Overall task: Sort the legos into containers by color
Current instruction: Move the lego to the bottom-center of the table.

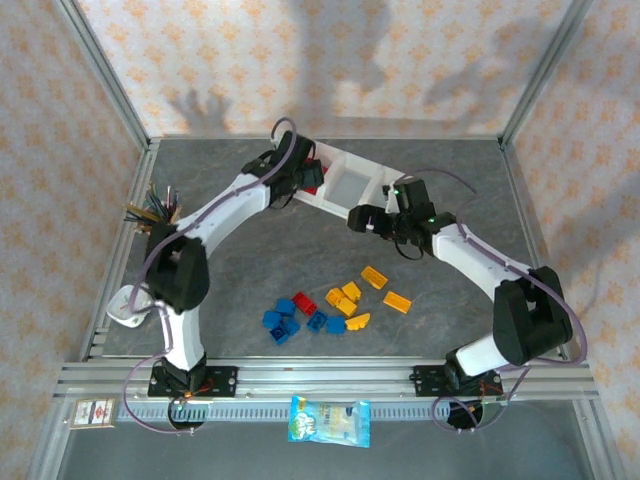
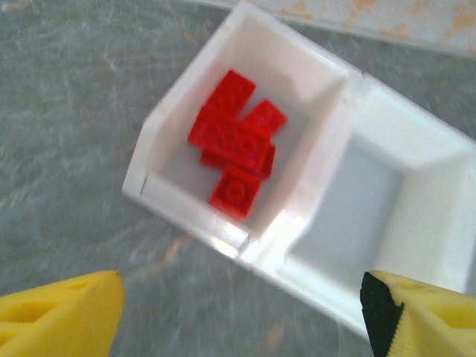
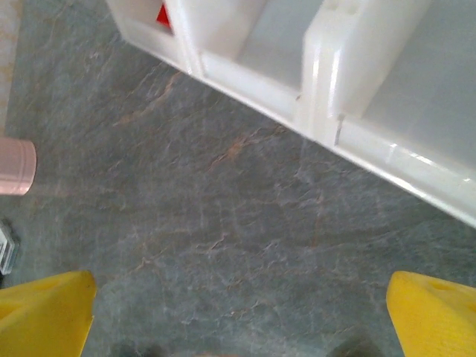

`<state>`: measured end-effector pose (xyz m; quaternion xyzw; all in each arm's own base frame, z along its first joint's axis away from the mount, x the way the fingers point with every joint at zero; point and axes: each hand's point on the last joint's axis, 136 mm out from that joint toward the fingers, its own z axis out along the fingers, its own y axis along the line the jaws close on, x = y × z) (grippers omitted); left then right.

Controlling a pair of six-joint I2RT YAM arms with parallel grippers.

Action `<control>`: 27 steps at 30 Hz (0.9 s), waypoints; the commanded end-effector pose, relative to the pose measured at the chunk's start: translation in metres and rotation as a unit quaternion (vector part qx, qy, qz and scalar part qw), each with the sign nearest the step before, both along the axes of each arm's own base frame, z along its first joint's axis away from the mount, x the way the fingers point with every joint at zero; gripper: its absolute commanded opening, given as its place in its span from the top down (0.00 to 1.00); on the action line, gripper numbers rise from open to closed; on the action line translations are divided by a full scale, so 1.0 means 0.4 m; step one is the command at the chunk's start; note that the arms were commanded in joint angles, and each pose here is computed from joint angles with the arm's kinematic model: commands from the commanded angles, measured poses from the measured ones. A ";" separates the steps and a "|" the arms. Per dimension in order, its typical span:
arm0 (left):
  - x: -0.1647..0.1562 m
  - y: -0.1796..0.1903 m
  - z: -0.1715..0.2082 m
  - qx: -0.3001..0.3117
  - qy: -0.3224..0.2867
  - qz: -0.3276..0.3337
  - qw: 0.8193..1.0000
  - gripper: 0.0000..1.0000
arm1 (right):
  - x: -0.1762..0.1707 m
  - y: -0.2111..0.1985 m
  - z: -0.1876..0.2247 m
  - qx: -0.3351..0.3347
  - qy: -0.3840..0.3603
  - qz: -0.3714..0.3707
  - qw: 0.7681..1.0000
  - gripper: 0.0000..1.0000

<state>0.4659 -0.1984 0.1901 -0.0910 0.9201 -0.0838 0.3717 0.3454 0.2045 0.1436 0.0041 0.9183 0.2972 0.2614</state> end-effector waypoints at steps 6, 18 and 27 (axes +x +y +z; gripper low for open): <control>-0.258 0.022 -0.086 0.022 0.052 -0.015 0.998 0.14 | -0.097 0.024 -0.023 -0.044 -0.003 0.050 0.998 0.00; -0.494 -0.049 -0.193 -0.014 0.130 -0.012 0.991 0.14 | -0.165 0.023 -0.073 -0.062 0.009 0.063 0.996 0.00; -0.569 -0.094 -0.271 -0.029 0.170 -0.008 0.985 0.16 | -0.177 0.012 -0.096 -0.055 0.021 0.061 0.996 0.00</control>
